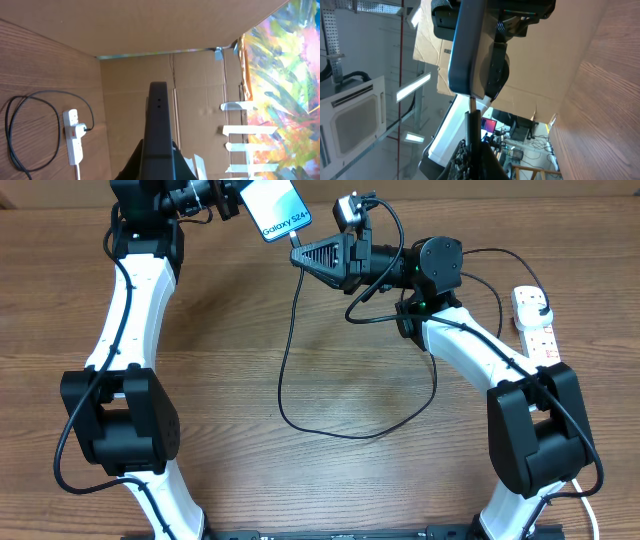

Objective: Plug charger to phone and switch on socket

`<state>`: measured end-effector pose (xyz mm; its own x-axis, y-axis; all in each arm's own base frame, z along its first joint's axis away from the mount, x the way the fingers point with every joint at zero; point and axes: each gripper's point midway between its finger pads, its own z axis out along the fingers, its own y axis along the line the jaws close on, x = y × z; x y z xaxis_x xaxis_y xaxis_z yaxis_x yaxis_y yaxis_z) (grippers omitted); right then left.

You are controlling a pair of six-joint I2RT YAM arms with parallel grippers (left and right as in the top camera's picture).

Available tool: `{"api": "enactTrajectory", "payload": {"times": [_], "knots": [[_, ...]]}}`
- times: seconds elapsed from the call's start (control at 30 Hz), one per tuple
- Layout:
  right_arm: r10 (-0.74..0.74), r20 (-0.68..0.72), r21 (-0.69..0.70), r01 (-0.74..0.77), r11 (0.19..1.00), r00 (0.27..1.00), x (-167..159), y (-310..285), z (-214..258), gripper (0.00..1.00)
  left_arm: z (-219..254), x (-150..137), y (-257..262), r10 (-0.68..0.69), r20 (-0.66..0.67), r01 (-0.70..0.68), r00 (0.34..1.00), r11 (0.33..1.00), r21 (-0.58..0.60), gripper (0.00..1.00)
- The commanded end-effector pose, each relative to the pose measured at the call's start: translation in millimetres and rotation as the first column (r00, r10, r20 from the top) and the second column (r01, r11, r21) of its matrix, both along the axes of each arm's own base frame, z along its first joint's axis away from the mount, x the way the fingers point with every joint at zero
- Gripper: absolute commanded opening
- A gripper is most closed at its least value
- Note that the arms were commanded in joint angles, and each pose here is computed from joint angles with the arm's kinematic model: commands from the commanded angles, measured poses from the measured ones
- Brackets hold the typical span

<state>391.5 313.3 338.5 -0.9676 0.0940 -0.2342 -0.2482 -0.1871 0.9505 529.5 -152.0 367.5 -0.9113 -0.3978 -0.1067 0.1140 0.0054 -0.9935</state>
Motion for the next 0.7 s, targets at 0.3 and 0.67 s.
{"api": "enactTrajectory", "payload": {"times": [0.3,0.67], "knots": [[-0.024,0.035,0.020,0.024,1.000,0.999,-0.6,-5.5,18.4,0.04,18.2,-7.0,-13.2,-0.011,0.059,0.011,0.998,1.000,0.003,0.04],[-0.013,0.038,0.014,0.013,1.000,0.999,-2.4,-5.3,17.4,0.04,18.4,-5.6,-12.4,-0.002,0.059,0.001,0.998,1.000,0.001,0.04]]}}
